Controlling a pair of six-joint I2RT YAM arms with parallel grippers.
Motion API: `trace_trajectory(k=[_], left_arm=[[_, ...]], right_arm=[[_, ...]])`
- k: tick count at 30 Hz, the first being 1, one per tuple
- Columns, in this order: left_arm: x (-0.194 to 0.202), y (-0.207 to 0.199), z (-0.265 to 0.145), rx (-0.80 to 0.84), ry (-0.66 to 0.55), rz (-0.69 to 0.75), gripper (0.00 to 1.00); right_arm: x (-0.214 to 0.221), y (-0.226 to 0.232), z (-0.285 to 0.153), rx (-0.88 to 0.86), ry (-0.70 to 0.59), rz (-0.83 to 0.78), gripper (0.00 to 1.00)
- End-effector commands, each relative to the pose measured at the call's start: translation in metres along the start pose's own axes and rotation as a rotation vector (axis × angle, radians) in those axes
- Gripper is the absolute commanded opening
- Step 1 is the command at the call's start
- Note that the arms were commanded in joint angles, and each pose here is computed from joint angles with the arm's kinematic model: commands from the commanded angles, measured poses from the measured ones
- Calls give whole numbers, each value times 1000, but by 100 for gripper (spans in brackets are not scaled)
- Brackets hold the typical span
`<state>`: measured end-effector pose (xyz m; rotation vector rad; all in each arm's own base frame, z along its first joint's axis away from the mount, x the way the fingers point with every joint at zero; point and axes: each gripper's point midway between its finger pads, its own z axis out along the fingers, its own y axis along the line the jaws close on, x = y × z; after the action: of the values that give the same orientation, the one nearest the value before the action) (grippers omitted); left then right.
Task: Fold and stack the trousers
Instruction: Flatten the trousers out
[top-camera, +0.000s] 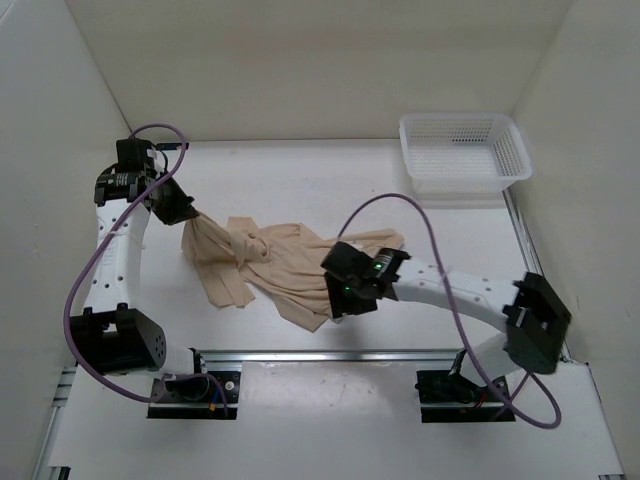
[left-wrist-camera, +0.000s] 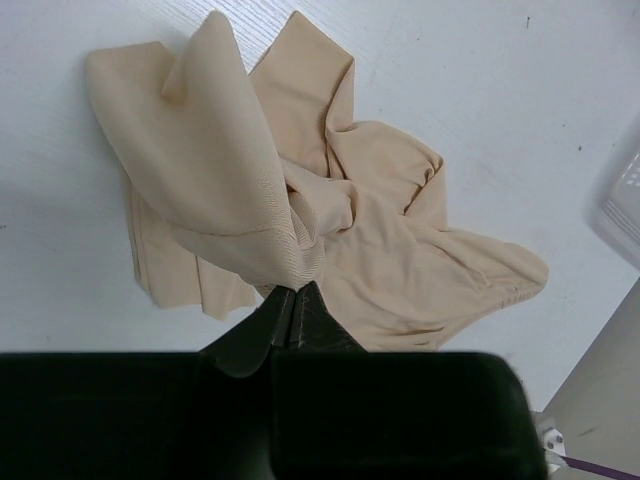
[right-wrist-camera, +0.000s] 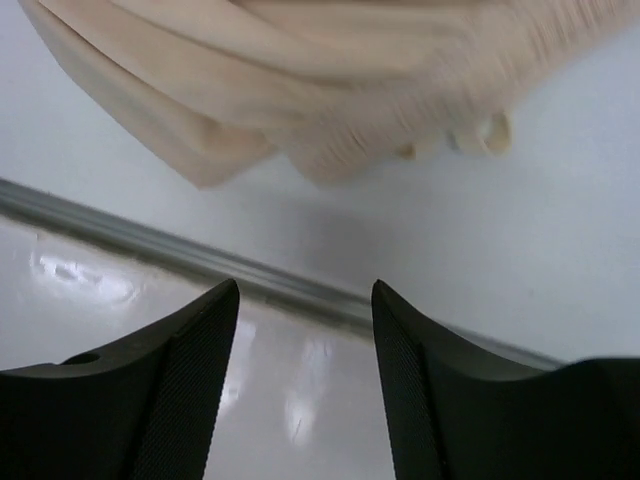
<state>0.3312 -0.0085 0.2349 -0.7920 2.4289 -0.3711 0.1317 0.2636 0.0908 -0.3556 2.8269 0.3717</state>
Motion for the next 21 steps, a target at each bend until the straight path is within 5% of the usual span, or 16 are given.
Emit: trace_trajectory(k=[1, 13, 16, 17, 18, 21], left_arm=[[-2, -2, -11, 16, -35, 30, 10], [0, -1, -15, 16, -35, 30, 10], [0, -1, -15, 16, -35, 30, 10], [0, -1, -15, 16, -35, 30, 10], [2, 0, -15, 11, -28, 37, 10], [0, 1, -18, 2, -36, 38, 10]], right_arm=[[-17, 0, 14, 172, -52, -145, 62], [-27, -8, 73, 394, -43, -257, 60], [-33, -11, 75, 425, -71, -253, 34], [-35, -12, 75, 432, -79, -254, 13], [-40, -9, 67, 423, -102, -240, 4], [-59, -5, 31, 401, -200, -212, 0]])
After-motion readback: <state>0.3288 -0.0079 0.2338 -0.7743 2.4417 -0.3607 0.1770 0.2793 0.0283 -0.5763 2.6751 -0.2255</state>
